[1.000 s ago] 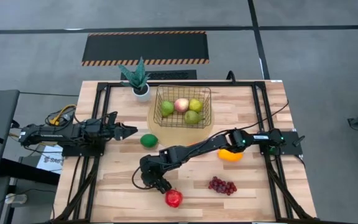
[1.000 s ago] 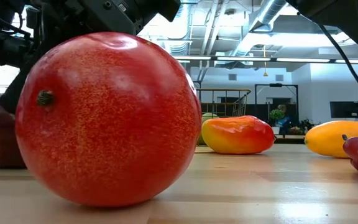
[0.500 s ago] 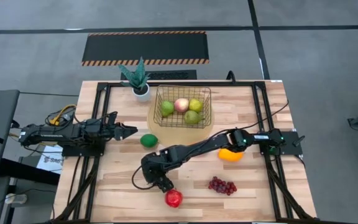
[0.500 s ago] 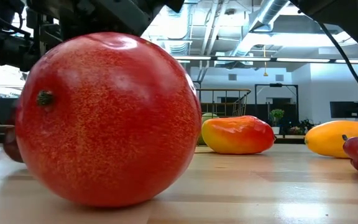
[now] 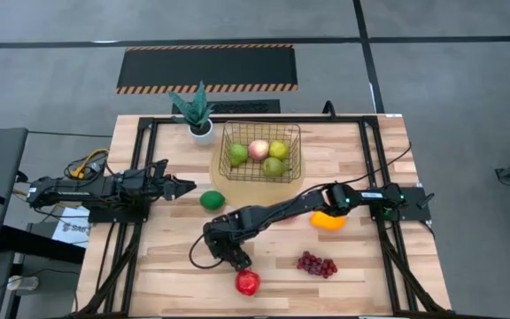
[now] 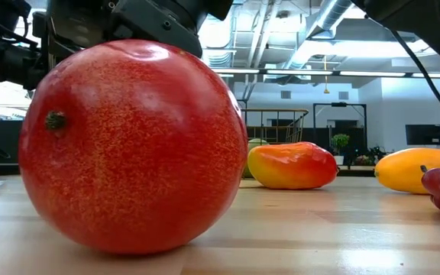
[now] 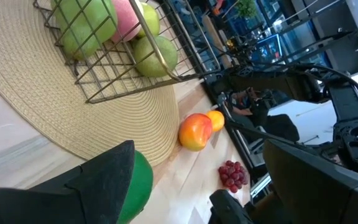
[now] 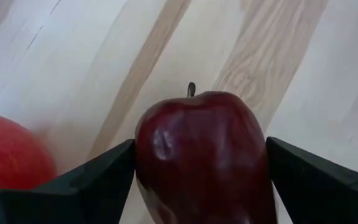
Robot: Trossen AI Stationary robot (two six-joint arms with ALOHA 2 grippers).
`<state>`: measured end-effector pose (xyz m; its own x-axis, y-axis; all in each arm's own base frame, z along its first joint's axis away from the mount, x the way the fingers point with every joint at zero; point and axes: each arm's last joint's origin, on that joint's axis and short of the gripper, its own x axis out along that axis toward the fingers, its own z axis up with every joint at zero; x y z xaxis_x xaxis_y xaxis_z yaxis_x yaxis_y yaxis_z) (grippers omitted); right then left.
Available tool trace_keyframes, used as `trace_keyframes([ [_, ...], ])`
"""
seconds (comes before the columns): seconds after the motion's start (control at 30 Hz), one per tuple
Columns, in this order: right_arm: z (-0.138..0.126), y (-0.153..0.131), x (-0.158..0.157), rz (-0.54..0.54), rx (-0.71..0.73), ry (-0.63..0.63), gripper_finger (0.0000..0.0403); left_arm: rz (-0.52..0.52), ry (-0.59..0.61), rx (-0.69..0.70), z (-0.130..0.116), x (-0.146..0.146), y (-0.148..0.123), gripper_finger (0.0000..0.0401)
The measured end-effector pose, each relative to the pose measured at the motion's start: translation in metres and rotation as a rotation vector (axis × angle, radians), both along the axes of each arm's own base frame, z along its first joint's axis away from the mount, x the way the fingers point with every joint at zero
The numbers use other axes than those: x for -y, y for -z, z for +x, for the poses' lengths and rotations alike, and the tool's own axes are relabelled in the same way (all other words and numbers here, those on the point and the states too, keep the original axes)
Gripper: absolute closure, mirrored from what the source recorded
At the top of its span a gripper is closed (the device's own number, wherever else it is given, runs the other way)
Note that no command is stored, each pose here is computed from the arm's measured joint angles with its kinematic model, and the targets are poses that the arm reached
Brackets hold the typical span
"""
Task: Build produce basket
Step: Put the dark red apple into the wire basket
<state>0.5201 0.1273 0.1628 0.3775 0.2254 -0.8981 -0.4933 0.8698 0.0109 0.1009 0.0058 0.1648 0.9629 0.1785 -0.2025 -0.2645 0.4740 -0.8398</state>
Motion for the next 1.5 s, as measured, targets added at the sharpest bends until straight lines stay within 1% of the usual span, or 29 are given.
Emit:
trace_keyframes([
  [0.1, 0.0, 0.0, 0.0, -0.008, -0.002, -0.002, 0.0051, 0.0, 0.0, 0.0, 0.0, 0.0, 0.0, 0.006],
  [0.3, 0.0, -0.001, 0.0, 0.013, -0.002, 0.036, 0.0105, -0.001, 0.0, 0.001, 0.0, 0.0, 0.0, 0.006],
  [0.37, -0.001, -0.006, 0.0, 0.016, 0.003, 0.039, 0.0109, -0.001, 0.0, 0.001, 0.0, 0.0, 0.0, 0.006],
  [0.43, -0.001, -0.012, 0.002, 0.022, 0.009, 0.052, 0.0105, -0.001, 0.0, 0.001, 0.0, 0.0, 0.0, 0.006],
  [0.5, -0.001, -0.026, 0.007, 0.05, 0.037, 0.08, 0.0096, -0.001, 0.0, 0.001, 0.0, 0.0, 0.0, 0.006],
  [0.6, -0.005, -0.059, 0.017, 0.118, 0.088, 0.113, 0.0088, -0.002, 0.0, 0.0, 0.0, 0.0, 0.0, 0.006],
  [0.73, -0.013, -0.105, 0.034, 0.196, 0.171, 0.169, 0.0089, -0.013, -0.003, 0.003, 0.0, 0.0, 0.0, 0.006],
  [0.8, -0.021, -0.134, 0.043, 0.243, 0.221, 0.192, 0.0089, -0.018, -0.004, 0.004, 0.0, 0.0, 0.0, 0.006],
  [0.9, -0.038, -0.183, 0.054, 0.361, 0.328, 0.196, 0.0089, -0.018, -0.004, 0.004, 0.0, 0.0, 0.0, 0.006],
  [1.07, -0.069, -0.262, 0.059, 0.588, 0.557, 0.134, 0.0086, -0.023, -0.005, 0.005, 0.0, 0.0, 0.0, 0.006],
  [1.23, -0.11, -0.34, 0.057, 0.767, 0.884, 0.061, 0.0086, -0.043, -0.018, 0.009, 0.0, 0.0, 0.0, 0.006],
  [1.37, -0.145, -0.388, 0.045, 0.896, 1.138, -0.059, 0.0086, -0.054, -0.056, 0.013, 0.0, -0.001, 0.0, 0.006],
  [1.43, -0.163, -0.406, 0.037, 0.929, 1.252, -0.13, 0.0086, -0.06, -0.072, 0.015, 0.0, -0.002, 0.0, 0.006],
  [1.5, -0.18, -0.419, 0.031, 0.936, 1.34, -0.178, 0.0086, -0.064, -0.088, 0.017, 0.0, -0.002, 0.0, 0.006],
])
